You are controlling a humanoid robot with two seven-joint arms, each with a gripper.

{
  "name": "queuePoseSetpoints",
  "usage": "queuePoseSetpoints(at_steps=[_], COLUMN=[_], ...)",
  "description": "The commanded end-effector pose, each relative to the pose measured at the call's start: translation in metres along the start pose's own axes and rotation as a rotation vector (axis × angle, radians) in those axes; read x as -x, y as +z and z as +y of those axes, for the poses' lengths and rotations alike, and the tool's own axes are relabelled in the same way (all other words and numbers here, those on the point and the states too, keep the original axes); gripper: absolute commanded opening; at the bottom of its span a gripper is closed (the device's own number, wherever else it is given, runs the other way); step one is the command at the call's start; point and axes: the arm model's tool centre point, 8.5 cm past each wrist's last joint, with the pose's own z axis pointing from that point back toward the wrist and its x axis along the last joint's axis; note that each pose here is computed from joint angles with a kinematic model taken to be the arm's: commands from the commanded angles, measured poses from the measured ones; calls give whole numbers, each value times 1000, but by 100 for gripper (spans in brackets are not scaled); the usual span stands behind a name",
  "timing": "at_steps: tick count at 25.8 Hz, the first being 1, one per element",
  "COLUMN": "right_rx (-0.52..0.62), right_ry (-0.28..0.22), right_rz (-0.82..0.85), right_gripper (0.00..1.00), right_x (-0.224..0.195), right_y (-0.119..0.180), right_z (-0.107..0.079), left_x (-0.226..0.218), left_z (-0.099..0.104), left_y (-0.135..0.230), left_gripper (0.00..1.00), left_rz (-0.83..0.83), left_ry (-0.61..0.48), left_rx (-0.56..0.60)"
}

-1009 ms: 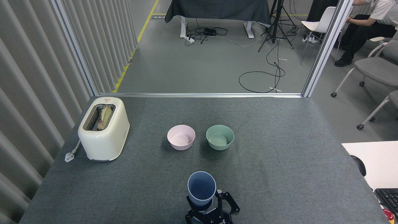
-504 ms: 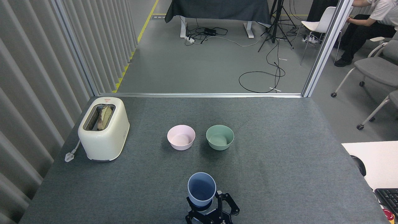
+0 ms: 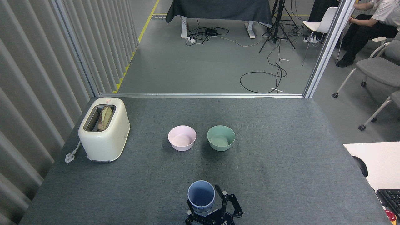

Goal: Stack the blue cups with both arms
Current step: 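Lower the held cup into the placed blue cup with the right gripper, then open the right gripper and withdraw it from the stacked cups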

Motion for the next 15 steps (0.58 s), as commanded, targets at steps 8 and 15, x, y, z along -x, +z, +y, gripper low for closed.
queuePoseSetpoints(at_steps=[8, 15], right_rx=[284, 165], right_ry=[-3, -21], right_rz=[96, 352], right_gripper=[99, 99], right_x=[31, 132], right_y=[-15, 41], right_z=[-66, -29], left_x=[0, 0], left_z=[1, 1], left_y=[0, 0], left_gripper=[100, 100], left_rz=[-1, -3], left_ry=[0, 1], left_rx=[0, -2])
